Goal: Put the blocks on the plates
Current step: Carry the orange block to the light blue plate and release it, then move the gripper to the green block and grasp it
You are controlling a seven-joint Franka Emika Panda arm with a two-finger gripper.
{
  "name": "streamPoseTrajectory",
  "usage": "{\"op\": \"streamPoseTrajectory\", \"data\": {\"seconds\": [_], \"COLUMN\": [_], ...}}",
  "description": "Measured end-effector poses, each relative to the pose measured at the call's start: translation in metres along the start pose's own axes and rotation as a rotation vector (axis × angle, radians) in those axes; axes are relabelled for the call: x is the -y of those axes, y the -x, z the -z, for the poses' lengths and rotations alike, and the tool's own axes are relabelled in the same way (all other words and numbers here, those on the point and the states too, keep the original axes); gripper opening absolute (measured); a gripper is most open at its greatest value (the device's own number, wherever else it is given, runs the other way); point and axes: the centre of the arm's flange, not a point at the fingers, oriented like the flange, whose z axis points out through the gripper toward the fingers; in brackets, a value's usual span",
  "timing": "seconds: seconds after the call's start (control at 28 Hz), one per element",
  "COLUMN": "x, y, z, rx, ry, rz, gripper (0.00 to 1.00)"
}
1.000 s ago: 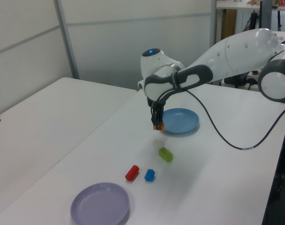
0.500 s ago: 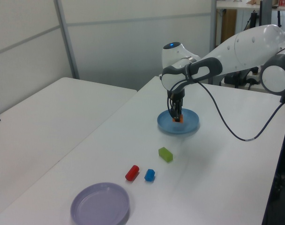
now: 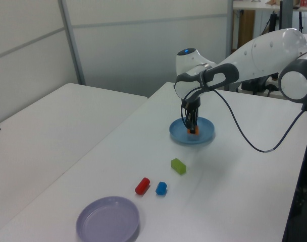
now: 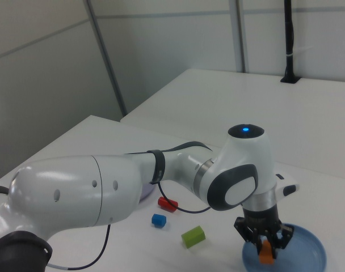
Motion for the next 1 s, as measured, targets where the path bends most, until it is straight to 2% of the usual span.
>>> {"op": "streamPoseTrajectory", "data": {"seconds": [0.18, 0.46, 0.5, 0.57, 0.64, 0.71, 0.79, 0.89, 1.0], "x": [0.002, 0.007, 0.008, 0.011, 0.016, 0.027, 0.042, 0.070, 0.097], "y": [-0.001, -0.004, -0.005, -0.006, -0.006, -0.006, -0.005, -0.005, -0.010], "z": [-0.002, 0.002, 0.003, 0.005, 0.010, 0.020, 0.030, 0.047, 0.055], "rx": [-0.004, -0.011, -0.012, -0.007, 0.004, 0.023, 0.059, 0.119, 0.143], "ry": [-0.013, -0.017, -0.017, -0.028, -0.058, -0.105, -0.151, -0.200, -0.227], "rz": [-0.005, -0.073, -0.092, -0.124, -0.168, -0.216, -0.250, -0.287, -0.328], "gripper": [0.33, 0.63, 0.70, 0.75, 0.82, 0.93, 1.00, 1.00, 1.00]}}
